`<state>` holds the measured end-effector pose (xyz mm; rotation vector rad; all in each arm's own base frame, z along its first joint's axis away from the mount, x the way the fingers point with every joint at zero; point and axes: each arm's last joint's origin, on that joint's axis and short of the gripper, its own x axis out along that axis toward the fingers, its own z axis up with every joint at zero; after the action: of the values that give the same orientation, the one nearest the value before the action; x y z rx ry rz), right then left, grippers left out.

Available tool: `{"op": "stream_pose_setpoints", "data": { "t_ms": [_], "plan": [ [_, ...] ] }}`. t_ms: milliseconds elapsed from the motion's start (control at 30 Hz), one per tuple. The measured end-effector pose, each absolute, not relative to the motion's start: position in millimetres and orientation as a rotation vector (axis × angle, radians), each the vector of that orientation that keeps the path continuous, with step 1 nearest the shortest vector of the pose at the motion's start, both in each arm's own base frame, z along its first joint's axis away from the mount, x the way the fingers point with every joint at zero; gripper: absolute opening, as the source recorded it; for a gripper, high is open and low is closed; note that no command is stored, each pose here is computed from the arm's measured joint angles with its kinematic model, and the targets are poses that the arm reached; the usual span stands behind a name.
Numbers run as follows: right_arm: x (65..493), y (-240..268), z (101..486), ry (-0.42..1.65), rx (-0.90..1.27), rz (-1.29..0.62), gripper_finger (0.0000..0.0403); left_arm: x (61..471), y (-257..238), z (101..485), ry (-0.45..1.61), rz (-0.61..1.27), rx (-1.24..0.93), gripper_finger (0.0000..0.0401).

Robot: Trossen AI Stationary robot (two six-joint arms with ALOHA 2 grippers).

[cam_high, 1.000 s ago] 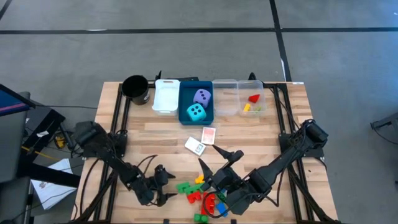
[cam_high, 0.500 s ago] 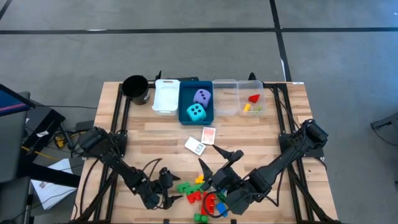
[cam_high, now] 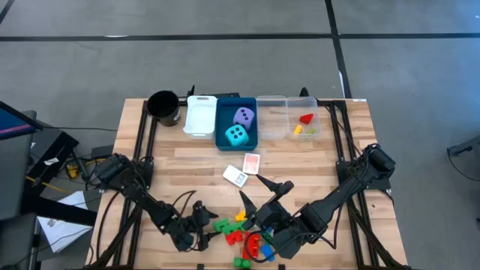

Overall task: Pick & Place Toys
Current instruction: Put the large green game piece into the white bin

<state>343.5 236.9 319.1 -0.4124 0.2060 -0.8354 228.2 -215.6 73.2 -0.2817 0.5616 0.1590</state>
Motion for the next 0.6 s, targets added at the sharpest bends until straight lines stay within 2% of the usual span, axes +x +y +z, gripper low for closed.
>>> {"op": "stream_pose_setpoints", "data": {
  "t_ms": [300, 600],
  "plan": [
    [343, 237, 319, 0.206, -0.412, -0.836, 0.0332, 229, -216, 73, 0.563, 0.153, -0.298, 0.0168],
    [343, 237, 319, 0.206, -0.412, -0.836, 0.0332, 228, -217, 84, 0.569, 0.086, -0.235, 0.0165]
  ]
}}
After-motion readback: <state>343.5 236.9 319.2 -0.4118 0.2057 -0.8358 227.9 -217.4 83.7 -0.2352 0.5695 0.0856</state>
